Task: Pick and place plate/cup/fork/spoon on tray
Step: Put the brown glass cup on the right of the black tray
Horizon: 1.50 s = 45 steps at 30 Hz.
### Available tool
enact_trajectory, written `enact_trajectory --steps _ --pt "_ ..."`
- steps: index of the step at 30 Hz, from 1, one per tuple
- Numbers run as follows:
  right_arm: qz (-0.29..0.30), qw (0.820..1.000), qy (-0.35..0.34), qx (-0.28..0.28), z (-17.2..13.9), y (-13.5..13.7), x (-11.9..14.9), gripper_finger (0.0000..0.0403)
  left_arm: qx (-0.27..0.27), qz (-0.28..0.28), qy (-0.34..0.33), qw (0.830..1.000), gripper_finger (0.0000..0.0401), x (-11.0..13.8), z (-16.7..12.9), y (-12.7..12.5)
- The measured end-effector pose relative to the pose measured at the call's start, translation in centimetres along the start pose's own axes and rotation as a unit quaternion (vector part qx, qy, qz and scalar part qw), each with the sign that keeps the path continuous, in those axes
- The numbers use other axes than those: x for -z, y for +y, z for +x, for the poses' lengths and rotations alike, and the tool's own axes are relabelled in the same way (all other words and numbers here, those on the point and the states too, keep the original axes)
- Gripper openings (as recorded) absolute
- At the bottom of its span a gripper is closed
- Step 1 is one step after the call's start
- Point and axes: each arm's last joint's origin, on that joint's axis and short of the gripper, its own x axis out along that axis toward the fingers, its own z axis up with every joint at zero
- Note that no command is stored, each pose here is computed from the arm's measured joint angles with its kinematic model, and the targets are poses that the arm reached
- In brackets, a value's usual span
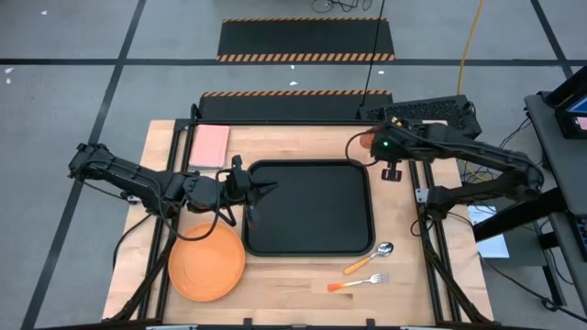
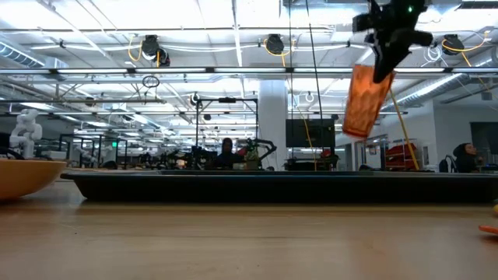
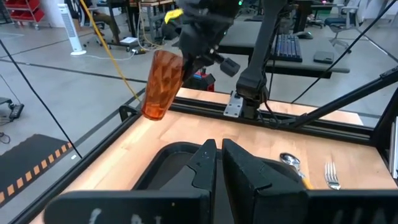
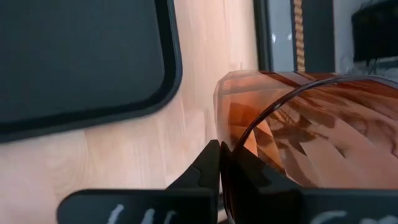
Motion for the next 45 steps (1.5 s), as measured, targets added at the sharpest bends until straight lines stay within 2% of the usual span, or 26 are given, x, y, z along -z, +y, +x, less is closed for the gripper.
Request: enact_trajectory --steps 6,13,19,26,29,34,37,45 --pt "-0.006 0.999 -0.051 -0.003 -2.6 0.1 -1.0 0.0004 0.000 0.012 0.000 1.000 0.0031 0.0 0.0 0.0" --pt "-0.021 0.997 -0.065 -0.022 -4.2 1.2 -1.1 0.0004 0.000 0.013 0.002 1.000 0.0031 0.0 0.0 0.0" --pt "0.001 0.995 -0.067 -0.078 -4.2 2.5 -1.6 0.0004 -0.002 0.031 0.028 0.999 0.0031 0.6 0.0 0.1" --pt "0.015 0.990 -0.014 -0.141 -2.0 3.8 -3.5 0.0004 0.000 0.042 0.041 0.998 0.0031 0.9 -0.1 0.0" --pt "0.000 0.984 0.037 -0.173 -0.3 4.5 -4.6 0.0004 0.001 0.042 0.041 0.998 0.0031 0.9 -0.2 -0.1" --pt "-0.025 0.974 0.133 -0.182 1.7 4.6 -6.3 0.0004 0.005 0.042 0.041 0.998 0.0031 0.9 -0.2 -0.2" --pt "-0.039 0.972 0.140 -0.185 2.3 4.2 -7.2 0.0004 0.011 0.043 0.041 0.998 0.0031 1.0 -0.4 -0.5" --pt "-0.041 0.970 0.091 -0.220 3.3 2.5 -7.8 0.0004 0.021 0.047 0.041 0.998 0.0031 1.0 -0.7 -0.9"
